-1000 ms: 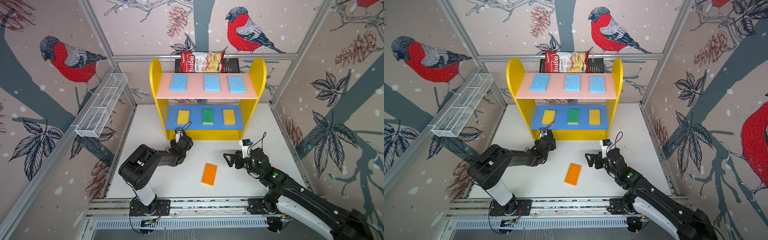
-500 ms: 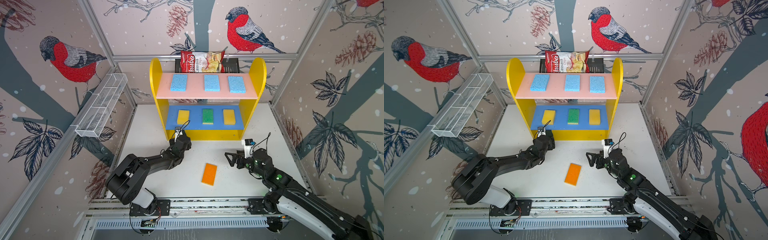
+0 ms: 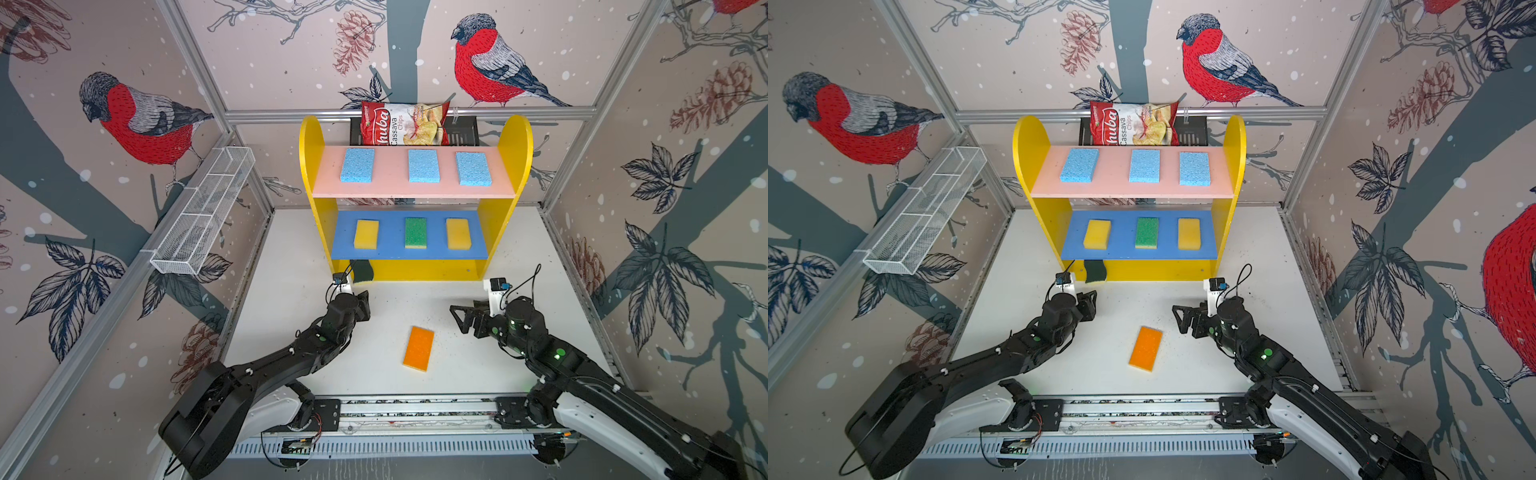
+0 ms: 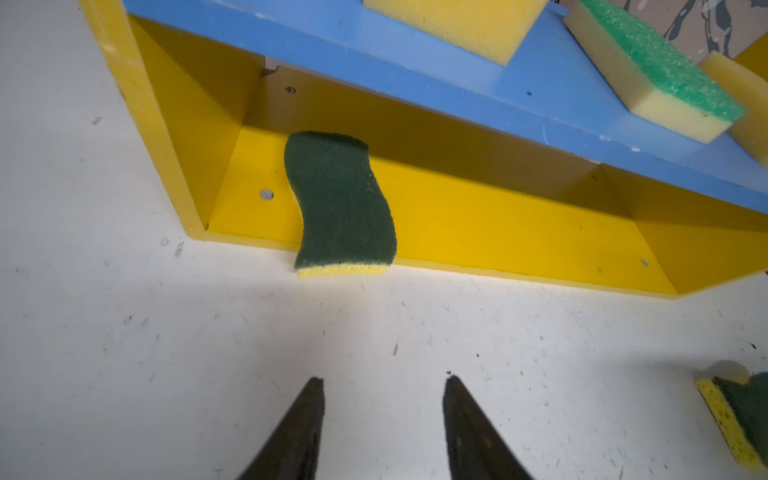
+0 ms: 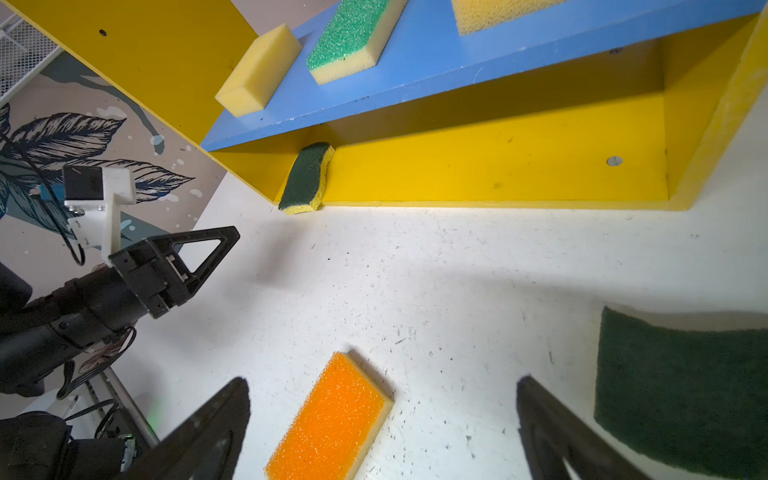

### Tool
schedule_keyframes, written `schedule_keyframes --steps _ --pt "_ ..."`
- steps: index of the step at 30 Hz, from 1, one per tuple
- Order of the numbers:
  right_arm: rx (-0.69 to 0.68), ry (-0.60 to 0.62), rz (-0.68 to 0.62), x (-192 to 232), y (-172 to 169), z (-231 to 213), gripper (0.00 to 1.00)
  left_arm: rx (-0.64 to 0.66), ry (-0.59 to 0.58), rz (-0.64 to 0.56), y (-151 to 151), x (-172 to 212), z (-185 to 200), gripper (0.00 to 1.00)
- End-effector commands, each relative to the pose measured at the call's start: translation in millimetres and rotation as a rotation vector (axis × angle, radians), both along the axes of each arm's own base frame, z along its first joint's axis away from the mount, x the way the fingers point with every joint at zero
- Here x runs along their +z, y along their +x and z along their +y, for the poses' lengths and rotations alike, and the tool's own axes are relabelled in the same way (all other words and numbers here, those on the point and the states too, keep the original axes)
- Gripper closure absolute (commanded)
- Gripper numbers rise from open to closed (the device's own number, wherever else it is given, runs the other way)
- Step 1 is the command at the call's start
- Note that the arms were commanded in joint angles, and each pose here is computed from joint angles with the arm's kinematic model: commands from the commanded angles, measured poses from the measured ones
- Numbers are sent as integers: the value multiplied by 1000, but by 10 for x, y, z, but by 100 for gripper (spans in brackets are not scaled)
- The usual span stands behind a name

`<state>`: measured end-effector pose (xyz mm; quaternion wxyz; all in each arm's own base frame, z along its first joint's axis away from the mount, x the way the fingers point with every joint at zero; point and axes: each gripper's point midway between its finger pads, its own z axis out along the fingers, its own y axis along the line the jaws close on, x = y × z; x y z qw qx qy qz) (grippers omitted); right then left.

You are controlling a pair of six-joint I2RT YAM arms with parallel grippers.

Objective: Place and organize the cleaning sponges onto the shelf
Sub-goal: 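Draw the open left gripper back from the shelf toward the robot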

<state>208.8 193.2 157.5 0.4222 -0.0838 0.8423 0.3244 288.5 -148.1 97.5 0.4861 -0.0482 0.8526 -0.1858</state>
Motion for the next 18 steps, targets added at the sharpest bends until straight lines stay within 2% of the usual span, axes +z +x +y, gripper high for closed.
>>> schedule_keyframes --steps 1,4,18 --pt "13 12 -3 52 -14 27 0 -54 -163 -51 -84 153 -127 59" --pt "17 10 -1 59 -24 32 0 -43 -244 -64 -182 144 -82 52" --pt "29 3 -1 40 -29 58 1 13 -427 -27 -351 -135 66 53"
